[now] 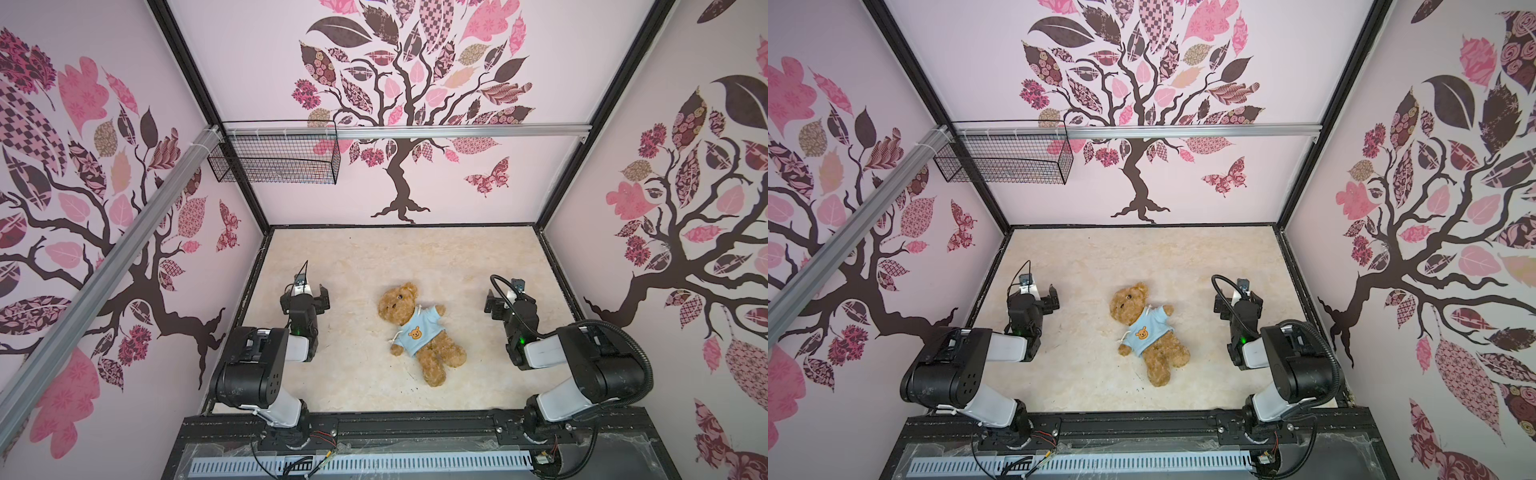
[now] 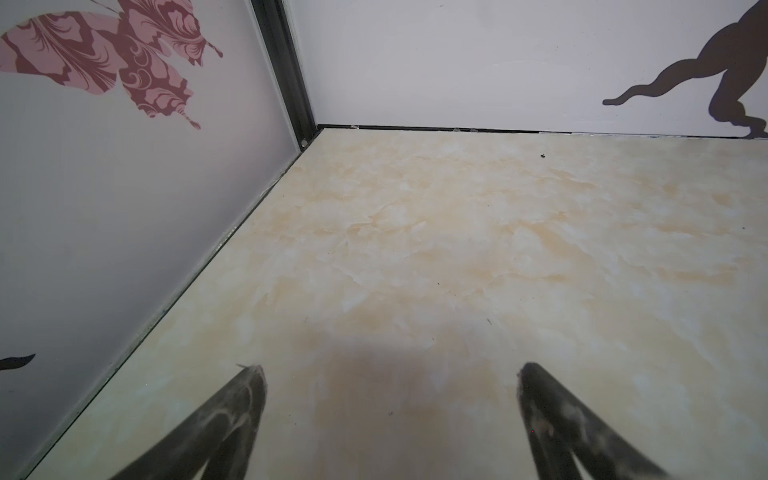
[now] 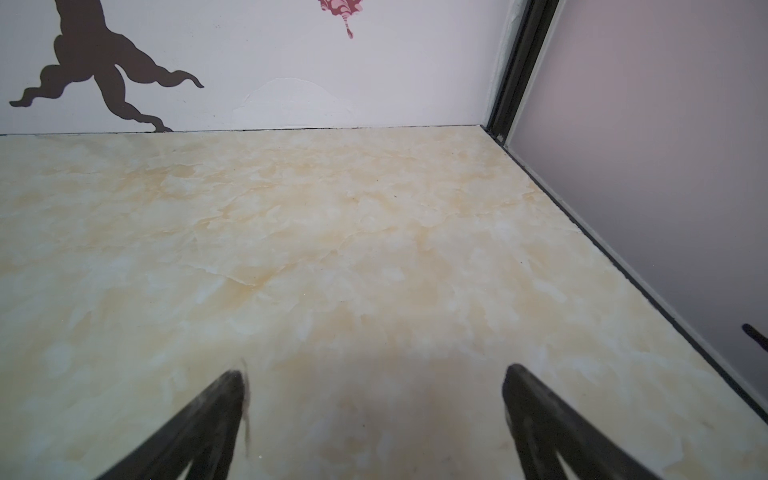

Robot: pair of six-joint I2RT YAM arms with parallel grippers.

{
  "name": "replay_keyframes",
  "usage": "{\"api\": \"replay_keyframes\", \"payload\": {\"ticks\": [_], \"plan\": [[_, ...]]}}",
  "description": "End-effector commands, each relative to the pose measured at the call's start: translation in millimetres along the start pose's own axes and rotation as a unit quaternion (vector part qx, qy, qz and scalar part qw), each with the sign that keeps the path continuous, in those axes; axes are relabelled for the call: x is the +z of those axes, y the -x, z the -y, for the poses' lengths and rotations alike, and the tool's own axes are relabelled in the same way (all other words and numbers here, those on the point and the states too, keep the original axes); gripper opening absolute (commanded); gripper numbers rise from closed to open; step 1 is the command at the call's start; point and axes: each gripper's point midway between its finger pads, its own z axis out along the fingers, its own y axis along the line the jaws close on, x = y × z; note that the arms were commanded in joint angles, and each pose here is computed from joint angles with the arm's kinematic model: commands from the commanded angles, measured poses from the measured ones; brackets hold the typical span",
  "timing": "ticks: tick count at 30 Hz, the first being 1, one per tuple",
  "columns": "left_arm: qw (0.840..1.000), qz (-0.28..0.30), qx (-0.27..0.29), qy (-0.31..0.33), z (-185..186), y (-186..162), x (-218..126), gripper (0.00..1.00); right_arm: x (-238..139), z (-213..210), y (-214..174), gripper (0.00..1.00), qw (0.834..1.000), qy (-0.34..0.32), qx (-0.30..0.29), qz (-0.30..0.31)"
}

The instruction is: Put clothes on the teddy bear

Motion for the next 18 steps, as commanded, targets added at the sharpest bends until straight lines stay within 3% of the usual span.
{"api": "replay_keyframes", "payload": {"ticks": [1,18], "plan": [[1.0,0.01,-0.012,0.0,-1.8,3.5,0.7,0.97,8.1,-6.7,20.3,1.0,0.999,0.027,0.027,0.029],[1.0,0.001,-0.015,-0.002,-2.9,3.3,1.4,0.97,8.9,-3.9,20.4,1.0,0.999,0.03,0.031,0.026]]}}
